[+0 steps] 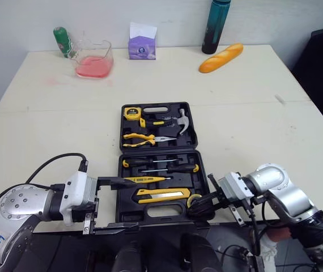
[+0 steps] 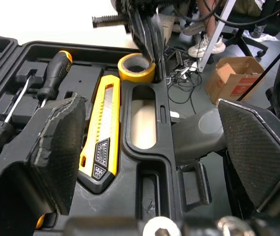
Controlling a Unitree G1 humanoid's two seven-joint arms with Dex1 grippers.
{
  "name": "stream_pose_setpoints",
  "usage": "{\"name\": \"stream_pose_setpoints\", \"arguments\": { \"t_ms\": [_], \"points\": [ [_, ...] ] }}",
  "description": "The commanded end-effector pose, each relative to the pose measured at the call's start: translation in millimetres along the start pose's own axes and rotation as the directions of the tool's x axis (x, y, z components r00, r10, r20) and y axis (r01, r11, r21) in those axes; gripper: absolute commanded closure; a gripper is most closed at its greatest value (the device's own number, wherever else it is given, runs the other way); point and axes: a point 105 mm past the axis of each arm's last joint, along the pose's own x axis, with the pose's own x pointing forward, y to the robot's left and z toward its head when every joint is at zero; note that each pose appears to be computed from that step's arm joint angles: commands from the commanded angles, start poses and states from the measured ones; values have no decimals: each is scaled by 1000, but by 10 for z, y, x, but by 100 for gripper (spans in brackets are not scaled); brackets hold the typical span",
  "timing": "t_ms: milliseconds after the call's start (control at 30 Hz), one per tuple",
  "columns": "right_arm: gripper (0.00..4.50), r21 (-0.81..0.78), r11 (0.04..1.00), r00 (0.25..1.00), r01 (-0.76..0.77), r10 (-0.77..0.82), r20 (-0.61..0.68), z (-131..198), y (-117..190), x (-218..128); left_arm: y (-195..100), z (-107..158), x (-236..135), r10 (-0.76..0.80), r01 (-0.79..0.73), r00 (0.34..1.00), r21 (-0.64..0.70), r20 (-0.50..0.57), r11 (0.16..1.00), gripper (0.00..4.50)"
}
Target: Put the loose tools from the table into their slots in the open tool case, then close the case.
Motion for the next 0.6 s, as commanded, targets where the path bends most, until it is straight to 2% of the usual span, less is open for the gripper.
{"name": "stream_pose_setpoints", "arguments": {
  "t_ms": [33, 267, 400, 467, 600],
  "points": [
    [442, -25, 1000, 999, -6, 4, -44, -117, -6, -32, -44, 43, -14, -9, 9, 1000, 30, -8, 999, 0],
    [442, 38, 999, 994, -18, 22, -108, -377, 42, 13, -39, 34, -47, -6, 7, 1000, 20, -23, 1000, 0],
    [442, 105, 994, 975, 31, -7, -223, -622, 78, -3, -30, 25, -71, 10, -10, 999, 14, -36, 1000, 0],
    [442, 166, 984, 963, 64, -17, -269, -692, 85, -27, -38, 16, -76, 11, -11, 999, 5, -40, 1000, 0],
    [442, 186, 979, 944, 78, -12, -330, -764, 101, -46, -42, 15, -71, 15, -15, 999, 2, -42, 1000, 0]
  ]
}}
